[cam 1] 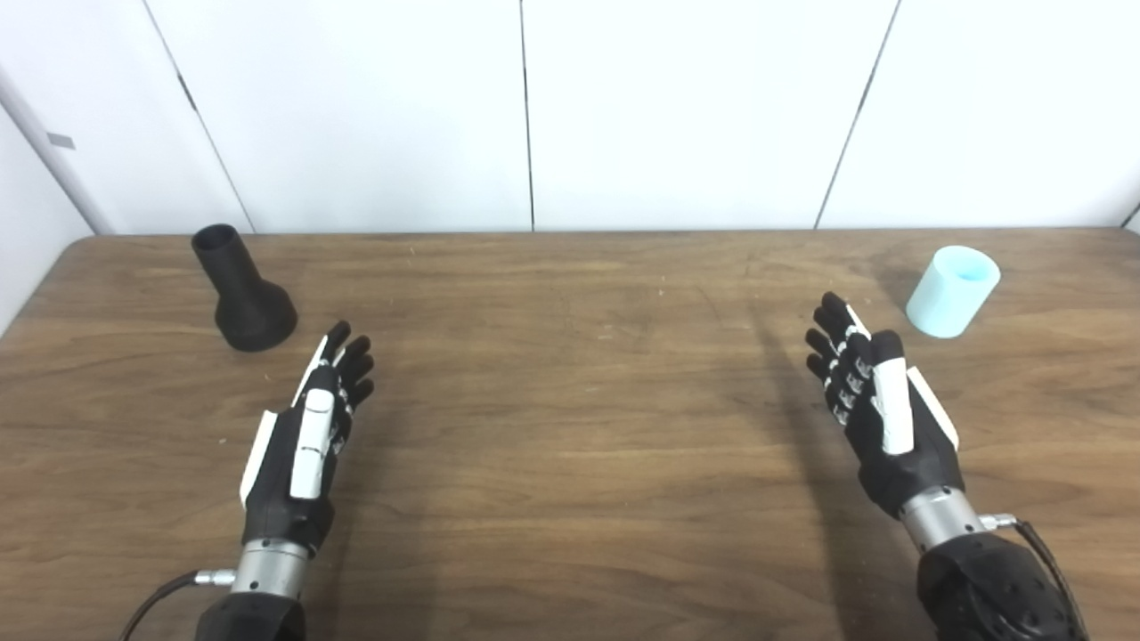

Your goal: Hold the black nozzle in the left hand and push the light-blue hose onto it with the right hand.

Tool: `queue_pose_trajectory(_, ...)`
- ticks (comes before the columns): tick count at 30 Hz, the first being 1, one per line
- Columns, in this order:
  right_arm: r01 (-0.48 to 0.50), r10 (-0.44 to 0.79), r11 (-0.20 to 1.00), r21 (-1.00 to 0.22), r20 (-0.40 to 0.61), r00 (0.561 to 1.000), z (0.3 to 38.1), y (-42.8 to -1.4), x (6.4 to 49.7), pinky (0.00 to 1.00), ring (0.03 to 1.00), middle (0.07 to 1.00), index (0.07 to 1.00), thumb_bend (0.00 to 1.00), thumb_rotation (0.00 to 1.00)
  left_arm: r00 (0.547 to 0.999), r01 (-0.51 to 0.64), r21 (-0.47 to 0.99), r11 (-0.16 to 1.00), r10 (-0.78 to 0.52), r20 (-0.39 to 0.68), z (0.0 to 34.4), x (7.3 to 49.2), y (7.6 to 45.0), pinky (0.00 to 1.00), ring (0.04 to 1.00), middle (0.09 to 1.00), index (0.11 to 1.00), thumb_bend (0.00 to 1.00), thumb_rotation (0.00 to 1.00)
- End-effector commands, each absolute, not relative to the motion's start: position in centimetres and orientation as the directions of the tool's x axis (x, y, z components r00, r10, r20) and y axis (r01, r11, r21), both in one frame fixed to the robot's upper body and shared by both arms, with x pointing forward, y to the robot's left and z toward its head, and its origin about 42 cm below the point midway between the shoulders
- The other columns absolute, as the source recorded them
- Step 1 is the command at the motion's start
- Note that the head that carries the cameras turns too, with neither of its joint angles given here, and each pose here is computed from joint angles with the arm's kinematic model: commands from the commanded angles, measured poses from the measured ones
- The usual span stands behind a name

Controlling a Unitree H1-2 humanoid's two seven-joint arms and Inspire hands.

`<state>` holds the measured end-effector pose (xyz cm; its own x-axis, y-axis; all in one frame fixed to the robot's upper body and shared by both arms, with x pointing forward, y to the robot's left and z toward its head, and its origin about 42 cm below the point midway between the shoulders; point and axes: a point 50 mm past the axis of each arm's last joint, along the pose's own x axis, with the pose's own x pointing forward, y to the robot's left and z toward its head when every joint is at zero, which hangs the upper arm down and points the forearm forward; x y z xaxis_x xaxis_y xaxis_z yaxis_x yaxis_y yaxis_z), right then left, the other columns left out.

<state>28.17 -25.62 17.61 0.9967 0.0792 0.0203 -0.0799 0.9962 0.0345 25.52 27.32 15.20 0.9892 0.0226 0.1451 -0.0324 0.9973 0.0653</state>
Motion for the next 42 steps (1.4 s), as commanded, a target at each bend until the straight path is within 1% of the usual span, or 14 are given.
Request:
queue_pose_trajectory(1, -0.102, 0.099, 0.995, 0.023, 0.100, 0.990, 19.6, -25.6, 28.8, 1.00, 1.000, 1.000, 1.000, 0.57, 1.00, 0.976, -0.033, 0.071, 0.997, 0.017, 0.217, 17.0, 26.1, 27.1, 0.93, 0.946, 0.940, 0.933, 0.42, 1.00)
queue_pose_trajectory(22, -0.107, 0.105, 0.994, 0.013, 0.096, 0.990, 19.5, -25.7, 28.8, 1.00, 1.000, 1.000, 1.000, 0.57, 1.00, 0.977, -0.035, 0.075, 0.997, 0.019, 0.214, 16.9, 26.2, 27.2, 0.93, 0.944, 0.939, 0.933, 0.42, 1.00)
queue_pose_trajectory(32, -0.102, 0.101, 0.995, 0.014, 0.087, 0.991, 19.0, -27.3, 28.5, 0.99, 1.000, 1.000, 1.000, 0.58, 1.00, 0.977, -0.027, 0.065, 0.998, 0.013, 0.212, 16.4, 26.0, 25.6, 0.93, 0.947, 0.940, 0.933, 0.43, 1.00)
queue_pose_trajectory(42, -0.086, 0.085, 0.996, 0.009, 0.064, 0.994, 17.9, -28.8, 28.3, 0.97, 0.992, 1.000, 0.998, 0.62, 1.00, 0.978, -0.027, 0.054, 0.998, 0.015, 0.210, 15.6, 26.0, 24.4, 0.94, 0.949, 0.939, 0.934, 0.46, 0.97)
